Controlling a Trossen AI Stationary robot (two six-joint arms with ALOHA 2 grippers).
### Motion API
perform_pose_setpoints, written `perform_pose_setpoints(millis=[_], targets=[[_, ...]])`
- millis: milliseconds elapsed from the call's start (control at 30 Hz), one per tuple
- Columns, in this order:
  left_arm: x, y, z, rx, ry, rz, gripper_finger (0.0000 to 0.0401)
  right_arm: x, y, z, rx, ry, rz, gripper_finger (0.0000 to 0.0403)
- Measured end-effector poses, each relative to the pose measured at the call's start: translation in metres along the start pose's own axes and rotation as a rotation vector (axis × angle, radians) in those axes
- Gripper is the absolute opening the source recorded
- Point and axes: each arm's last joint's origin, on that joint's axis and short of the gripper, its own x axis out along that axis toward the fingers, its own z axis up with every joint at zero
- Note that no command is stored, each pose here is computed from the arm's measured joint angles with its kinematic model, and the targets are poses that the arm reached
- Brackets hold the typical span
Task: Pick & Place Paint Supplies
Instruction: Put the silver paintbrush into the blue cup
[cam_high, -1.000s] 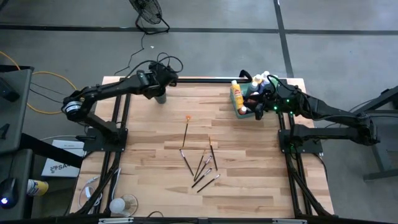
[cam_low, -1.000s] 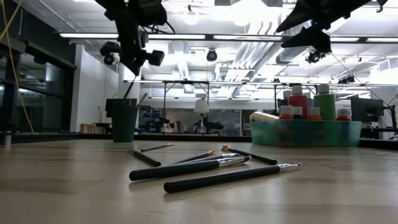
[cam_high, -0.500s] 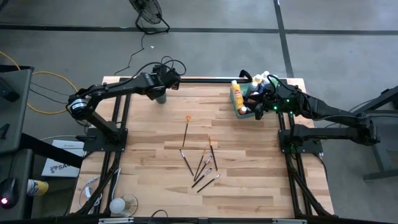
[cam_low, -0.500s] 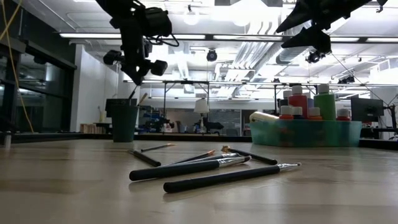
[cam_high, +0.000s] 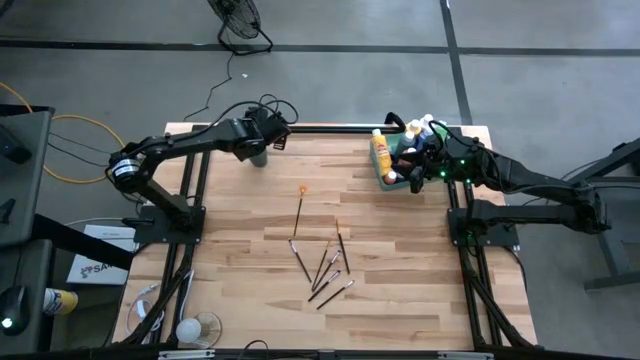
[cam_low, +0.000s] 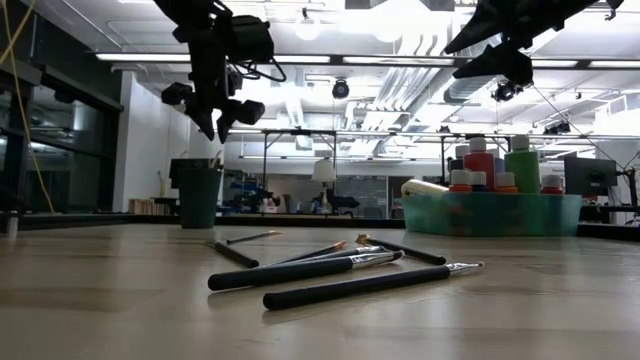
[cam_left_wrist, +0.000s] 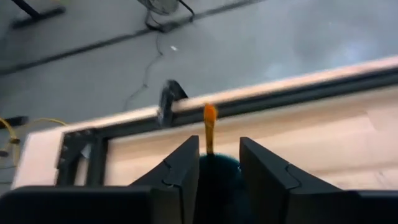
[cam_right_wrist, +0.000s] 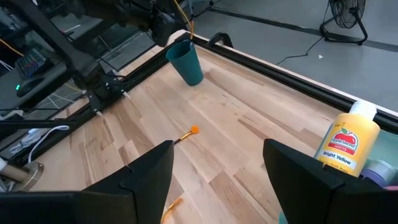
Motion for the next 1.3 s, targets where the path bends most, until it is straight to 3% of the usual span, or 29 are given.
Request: perform_pose_setpoints(millis=[100,233,333,400,567,1000,1300], targets=[[-0.006,0.003,0.001,-0.009,0.043,-0.072,0.0128,0.000,0.000,0.000,0.004,0.004,-0.002,0.0243],[-0.016,0.007,0.002,0.008,0.155,-0.254,0.0136,0.000,0.000,-0.001,0.008,0.013,0.000,0.0243],[-0.022,0.008,-0.004,-0.031,0.343,-0.406,0.0136,0.000,-0.001,-0.002,0.025,0.031,0.003,0.0243],[-0.025,0.008,-0.012,-0.093,0.497,-0.441,0.0136,0.000,-0.001,-0.003,0.027,0.042,0.000,0.0243],[-0.044,-0.002,-0.037,-0.092,0.645,-0.390,0.0136,0.000,-0.002,-0.005,0.034,0.058,-0.006,0.0243],[-0.111,-0.036,-0.092,-0.193,0.630,-0.399,0.0136,0.000,0.000,-0.006,0.033,0.090,0.053,0.0243],[-0.129,-0.067,-0.138,-0.242,0.680,-0.372,0.0136,0.000,0.001,-0.007,0.029,0.110,0.082,0.0243]])
